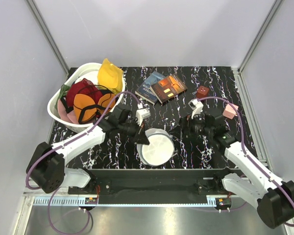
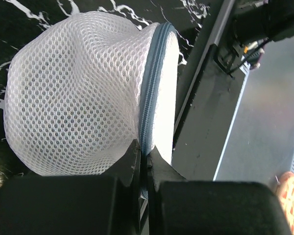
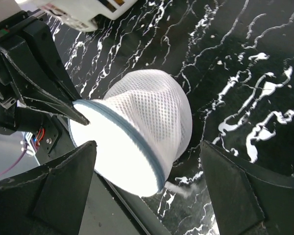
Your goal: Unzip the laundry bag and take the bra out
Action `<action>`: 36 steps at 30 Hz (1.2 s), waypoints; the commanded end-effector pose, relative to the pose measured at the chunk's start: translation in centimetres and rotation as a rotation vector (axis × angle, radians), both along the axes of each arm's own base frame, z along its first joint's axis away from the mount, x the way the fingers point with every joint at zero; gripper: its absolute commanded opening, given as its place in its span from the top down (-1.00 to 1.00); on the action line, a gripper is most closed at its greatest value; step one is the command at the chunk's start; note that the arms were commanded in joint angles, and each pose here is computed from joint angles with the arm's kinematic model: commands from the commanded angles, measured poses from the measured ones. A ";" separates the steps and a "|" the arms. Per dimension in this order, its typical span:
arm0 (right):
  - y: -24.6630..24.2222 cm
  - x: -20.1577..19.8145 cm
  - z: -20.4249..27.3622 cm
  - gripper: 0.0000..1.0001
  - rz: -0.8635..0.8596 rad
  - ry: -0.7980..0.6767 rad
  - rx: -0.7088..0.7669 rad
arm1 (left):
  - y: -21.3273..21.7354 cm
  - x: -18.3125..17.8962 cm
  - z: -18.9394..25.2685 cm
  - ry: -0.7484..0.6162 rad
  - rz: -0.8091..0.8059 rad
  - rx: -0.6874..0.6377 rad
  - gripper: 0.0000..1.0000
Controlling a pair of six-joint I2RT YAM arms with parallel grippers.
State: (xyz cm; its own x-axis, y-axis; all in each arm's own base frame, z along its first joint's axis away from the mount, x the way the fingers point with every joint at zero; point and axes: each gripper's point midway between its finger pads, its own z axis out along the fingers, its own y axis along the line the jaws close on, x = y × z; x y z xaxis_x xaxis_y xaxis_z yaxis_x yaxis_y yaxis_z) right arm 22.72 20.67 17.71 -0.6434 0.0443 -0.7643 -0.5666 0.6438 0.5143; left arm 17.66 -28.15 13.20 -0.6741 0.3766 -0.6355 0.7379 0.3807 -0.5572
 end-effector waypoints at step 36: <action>4.5 0.1 -4.3 1.00 -0.125 0.148 0.070 | 4.0 3.3 0.3 -0.109 0.455 0.092 -0.74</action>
